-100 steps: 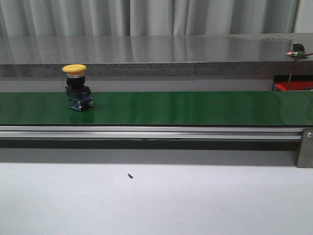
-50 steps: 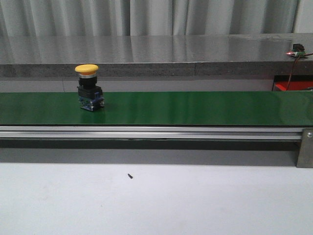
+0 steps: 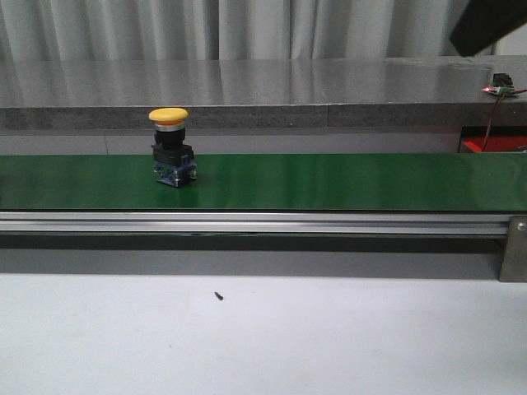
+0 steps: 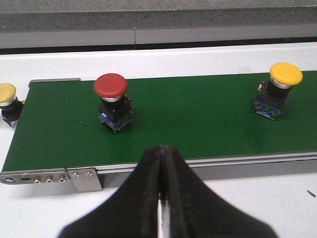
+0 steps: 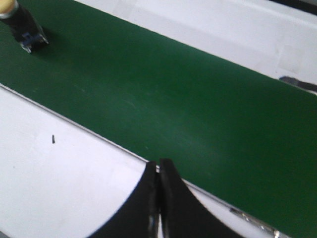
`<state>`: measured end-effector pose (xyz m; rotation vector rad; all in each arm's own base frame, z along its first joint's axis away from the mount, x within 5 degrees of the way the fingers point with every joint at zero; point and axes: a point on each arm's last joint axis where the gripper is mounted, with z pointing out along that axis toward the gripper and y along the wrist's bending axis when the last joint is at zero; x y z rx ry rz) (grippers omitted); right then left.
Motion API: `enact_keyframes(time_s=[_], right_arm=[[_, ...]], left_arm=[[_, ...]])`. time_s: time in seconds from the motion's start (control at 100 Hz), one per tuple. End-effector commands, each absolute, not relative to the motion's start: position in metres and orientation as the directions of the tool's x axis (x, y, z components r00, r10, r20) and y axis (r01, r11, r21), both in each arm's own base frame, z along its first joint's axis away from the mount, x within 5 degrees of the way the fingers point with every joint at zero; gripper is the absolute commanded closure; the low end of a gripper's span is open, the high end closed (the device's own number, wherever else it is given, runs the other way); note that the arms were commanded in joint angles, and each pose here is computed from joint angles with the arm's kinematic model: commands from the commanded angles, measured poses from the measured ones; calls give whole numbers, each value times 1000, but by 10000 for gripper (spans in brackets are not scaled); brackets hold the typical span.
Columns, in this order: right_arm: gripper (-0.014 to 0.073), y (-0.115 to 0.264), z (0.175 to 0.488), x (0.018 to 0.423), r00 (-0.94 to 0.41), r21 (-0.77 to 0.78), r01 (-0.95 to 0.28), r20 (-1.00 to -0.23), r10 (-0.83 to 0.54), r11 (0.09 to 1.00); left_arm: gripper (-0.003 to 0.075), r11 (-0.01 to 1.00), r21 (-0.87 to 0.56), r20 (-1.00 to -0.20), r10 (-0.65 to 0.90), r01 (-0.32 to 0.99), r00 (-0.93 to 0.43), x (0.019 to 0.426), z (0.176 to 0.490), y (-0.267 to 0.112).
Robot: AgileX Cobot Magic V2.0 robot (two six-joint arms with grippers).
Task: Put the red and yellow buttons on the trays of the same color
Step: 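Move the right gripper above the yellow button riding on the belt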
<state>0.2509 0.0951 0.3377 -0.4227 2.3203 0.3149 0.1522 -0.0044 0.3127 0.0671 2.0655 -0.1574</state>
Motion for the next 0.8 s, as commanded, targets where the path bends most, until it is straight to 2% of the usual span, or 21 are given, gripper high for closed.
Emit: enact_keyframes(time_s=[0.0,0.11,0.18,0.24,0.36,0.41,0.46,0.62,0.79], right_arm=[[717,108,365,261,-594,89,-432,-777,-209,897],[686,125,369,274,-614,92,-473,-748,-253,876],[602,135,371,283,-617,86,-499,-733,-284,862],[477,143,372,292,-620,84,-517,-723,-305,852],[144,158,371,307,-626,87,-537,-708,-328,839],[45,162,370,313,-629,90,-543,-701,-334,835],[-13,168,369,316,-631,92,-553,-695,-344,828],[6,185,362,330,-622,83,-584,-685,-380,808],[6,203,351,339,-547,1,-693,-653,-525,721]], left_arm=[[740,991,-91,-918,-47,94,-395,154,328,-3],[740,991,-91,-918,-47,94,-395,154,328,-3],[740,991,-91,-918,-47,94,-395,154,328,-3],[740,991,-91,-918,-47,94,-395,154,328,-3],[740,991,-91,-918,-47,94,-395,154,328,-3],[740,991,-91,-918,-47,94,-395,154,328,-3],[740,991,-91,-918,-47,94,-395,154,328,-3],[740,991,-91,-918,-47,94,-395,154,328,-3],[740,991,-91,-918,-47,94,-395,154,328,-3]])
